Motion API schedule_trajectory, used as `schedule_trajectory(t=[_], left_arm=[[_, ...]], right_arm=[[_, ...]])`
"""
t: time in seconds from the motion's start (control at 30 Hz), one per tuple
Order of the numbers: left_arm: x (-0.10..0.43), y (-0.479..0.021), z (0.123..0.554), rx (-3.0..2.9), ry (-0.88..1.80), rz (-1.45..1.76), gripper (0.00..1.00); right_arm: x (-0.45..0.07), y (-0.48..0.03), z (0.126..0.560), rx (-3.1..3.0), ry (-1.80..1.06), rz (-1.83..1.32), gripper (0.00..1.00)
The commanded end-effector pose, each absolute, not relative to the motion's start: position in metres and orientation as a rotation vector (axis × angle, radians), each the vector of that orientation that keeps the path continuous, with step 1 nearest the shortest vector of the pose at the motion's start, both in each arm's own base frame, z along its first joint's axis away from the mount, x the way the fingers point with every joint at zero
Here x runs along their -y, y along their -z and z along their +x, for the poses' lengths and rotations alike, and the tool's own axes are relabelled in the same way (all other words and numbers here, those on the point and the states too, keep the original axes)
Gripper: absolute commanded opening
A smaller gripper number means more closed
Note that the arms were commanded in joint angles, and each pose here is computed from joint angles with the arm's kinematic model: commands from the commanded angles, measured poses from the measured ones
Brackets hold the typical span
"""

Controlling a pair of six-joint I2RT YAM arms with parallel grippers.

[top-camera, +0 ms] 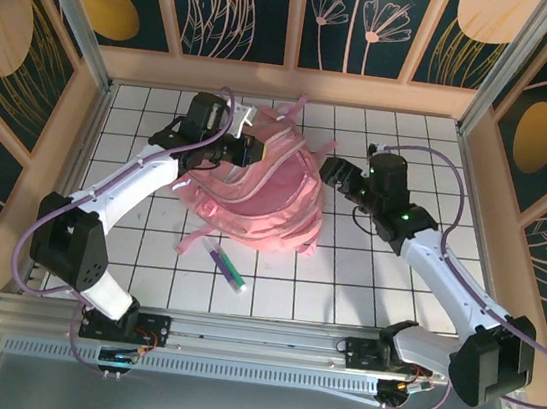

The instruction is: Pack the student bag

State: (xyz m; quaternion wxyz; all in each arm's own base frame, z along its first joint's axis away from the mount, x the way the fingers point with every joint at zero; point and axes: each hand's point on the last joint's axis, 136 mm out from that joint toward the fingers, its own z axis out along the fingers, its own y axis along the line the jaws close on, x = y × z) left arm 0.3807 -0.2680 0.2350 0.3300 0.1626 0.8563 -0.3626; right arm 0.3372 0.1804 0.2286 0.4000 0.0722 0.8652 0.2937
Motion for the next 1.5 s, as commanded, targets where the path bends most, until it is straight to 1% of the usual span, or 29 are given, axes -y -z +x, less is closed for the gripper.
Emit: schedule_trajectory(t=[0.0,0.07,0.17,0.2,0.27,0.33,0.4,0.57,0.63,0.7,0.77,0.9,1.03,1.1,1.17,1.23,1.37,1.47], left_arm=[[0.272,-0.257,0.381,-2.213,1.018,0.390,0.30],[0.259,-0.262,0.379,-2.228,1.072,0.267,0.39],[0.232,-0.275,0.372,-2.220,1.003,0.131,0.69],[0.223,-0.280,0.367,-2.214,0.966,0.102,0.75],[0.199,-0.279,0.359,-2.225,0.860,0.008,0.80],[0.171,-0.266,0.351,-2.248,0.740,-0.129,0.76],[0.149,-0.245,0.338,-2.288,0.649,-0.240,0.69],[0.118,-0.207,0.317,-2.348,0.539,-0.438,0.59],[0.111,-0.181,0.309,-2.397,0.510,-0.498,0.57],[0.102,-0.164,0.305,-2.423,0.486,-0.607,0.51],[0.097,-0.152,0.306,-2.423,0.485,-0.695,0.47],[0.082,-0.139,0.311,-2.372,0.495,-0.872,0.48],[0.081,-0.125,0.321,-2.350,0.576,-0.929,0.47],[0.087,-0.119,0.326,-2.350,0.612,-0.918,0.45],[0.095,-0.114,0.331,-2.346,0.673,-0.897,0.44],[0.100,-0.111,0.336,-2.331,0.723,-0.907,0.42],[0.109,-0.107,0.341,-2.301,0.817,-0.966,0.41],[0.108,-0.105,0.344,-2.303,0.806,-0.983,0.39]], right_arm=[[-0.199,-0.222,0.324,-2.283,-0.748,-0.088,0.86],[-0.201,-0.223,0.328,-2.305,-0.718,-0.146,0.86],[-0.208,-0.226,0.331,-2.343,-0.695,-0.238,0.85],[-0.208,-0.226,0.332,-2.354,-0.684,-0.258,0.85],[-0.210,-0.231,0.336,-2.350,-0.664,-0.300,0.85],[-0.211,-0.234,0.340,-2.339,-0.634,-0.351,0.84],[-0.213,-0.234,0.344,-2.344,-0.600,-0.377,0.83],[-0.226,-0.223,0.347,-2.404,-0.563,-0.370,0.81],[-0.237,-0.220,0.341,-2.413,-0.604,-0.396,0.79],[-0.252,-0.216,0.330,-2.415,-0.639,-0.462,0.78],[-0.264,-0.212,0.320,-2.415,-0.626,-0.536,0.78],[-0.279,-0.202,0.307,-2.415,-0.562,-0.656,0.78],[-0.290,-0.196,0.299,-2.403,-0.555,-0.737,0.78],[-0.286,-0.194,0.305,-2.426,-0.519,-0.670,0.77],[-0.276,-0.192,0.320,-2.475,-0.453,-0.493,0.77],[-0.270,-0.186,0.326,-2.540,-0.473,-0.312,0.76],[-0.292,-0.179,0.314,-2.625,-0.760,-0.086,0.72],[-0.310,-0.184,0.307,-2.593,-0.948,-0.065,0.63]])
